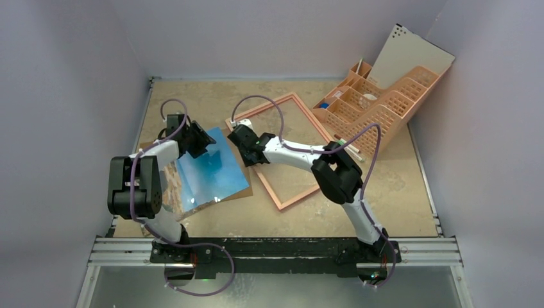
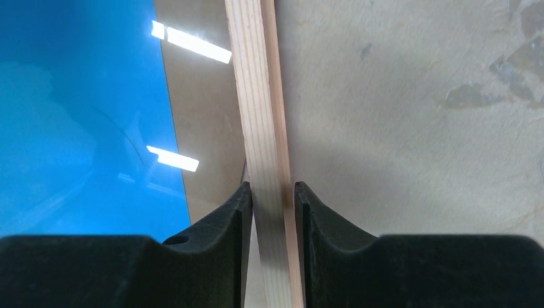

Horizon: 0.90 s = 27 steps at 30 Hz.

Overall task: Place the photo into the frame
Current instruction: Move the photo frame to the center of the board, then move the photo frame item to the corner of the board.

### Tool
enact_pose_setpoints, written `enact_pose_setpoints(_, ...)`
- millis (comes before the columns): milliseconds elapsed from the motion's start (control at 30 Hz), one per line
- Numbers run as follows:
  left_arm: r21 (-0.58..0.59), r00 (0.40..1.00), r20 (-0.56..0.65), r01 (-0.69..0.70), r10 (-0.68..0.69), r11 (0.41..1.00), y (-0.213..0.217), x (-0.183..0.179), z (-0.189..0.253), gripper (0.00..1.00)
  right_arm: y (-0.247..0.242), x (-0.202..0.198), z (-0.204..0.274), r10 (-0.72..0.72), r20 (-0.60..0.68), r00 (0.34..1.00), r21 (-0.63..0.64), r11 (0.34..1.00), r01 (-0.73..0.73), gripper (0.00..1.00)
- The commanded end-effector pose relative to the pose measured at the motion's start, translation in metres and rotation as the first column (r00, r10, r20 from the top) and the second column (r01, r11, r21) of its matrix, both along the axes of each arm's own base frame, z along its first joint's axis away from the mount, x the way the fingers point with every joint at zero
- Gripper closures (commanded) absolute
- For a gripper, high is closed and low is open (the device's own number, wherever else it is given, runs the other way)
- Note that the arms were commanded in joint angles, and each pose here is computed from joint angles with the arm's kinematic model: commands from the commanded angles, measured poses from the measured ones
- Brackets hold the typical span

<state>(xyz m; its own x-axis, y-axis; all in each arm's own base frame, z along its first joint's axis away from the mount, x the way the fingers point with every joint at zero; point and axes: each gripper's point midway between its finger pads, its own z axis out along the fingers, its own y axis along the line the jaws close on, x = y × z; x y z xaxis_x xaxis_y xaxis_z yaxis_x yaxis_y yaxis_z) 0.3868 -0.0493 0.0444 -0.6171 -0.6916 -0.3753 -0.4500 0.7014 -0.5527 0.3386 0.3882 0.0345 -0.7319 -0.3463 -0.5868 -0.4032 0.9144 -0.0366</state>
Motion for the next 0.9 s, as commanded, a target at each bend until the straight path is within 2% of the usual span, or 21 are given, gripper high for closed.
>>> enact_pose_setpoints(0, 0.004, 0.994, 0.071, 0.086, -0.086, 0.996, -0.005, 0.025, 0.027, 0.49, -0.017, 0.041, 0.02, -0.097, 0.1, 0.99, -0.027, 0.995, 0.1, 0.67)
enact_pose_setpoints(167, -0.019, 0.984, 0.112, 0.14, -0.137, 0.99, -0.015, 0.035, 0.036, 0.49, -0.021, 0.05, 0.021, -0.096, 0.109, 0.989, -0.036, 0.994, 0.101, 0.62)
enact_pose_setpoints(333, -0.006, 0.975, 0.111, 0.197, -0.195, 0.98, -0.019, 0.048, 0.036, 0.49, -0.018, 0.05, 0.042, -0.097, 0.121, 0.988, 0.011, 0.995, 0.096, 0.48)
enact_pose_setpoints(400, 0.068, 0.969, 0.089, 0.225, -0.23, 0.972, -0.01, 0.057, 0.036, 0.49, -0.013, 0.046, 0.054, -0.095, 0.114, 0.989, 0.063, 0.994, 0.088, 0.41)
enact_pose_setpoints(567, 0.278, 0.92, 0.027, 0.368, -0.39, 0.887, 0.012, 0.087, 0.047, 0.42, -0.001, 0.028, 0.082, -0.107, 0.071, 0.992, 0.244, 0.966, 0.086, 0.31)
enact_pose_setpoints(733, 0.367, 0.87, 0.028, 0.448, -0.491, 0.815, 0.018, 0.105, 0.05, 0.37, 0.017, 0.011, 0.1, -0.097, 0.022, 0.995, 0.433, 0.898, 0.078, 0.28)
enact_pose_setpoints(867, 0.371, 0.841, 0.0, 0.503, -0.541, 0.781, 0.017, 0.103, 0.039, 0.36, 0.031, -0.004, 0.097, -0.061, -0.051, 0.997, 0.521, 0.85, 0.078, 0.28)
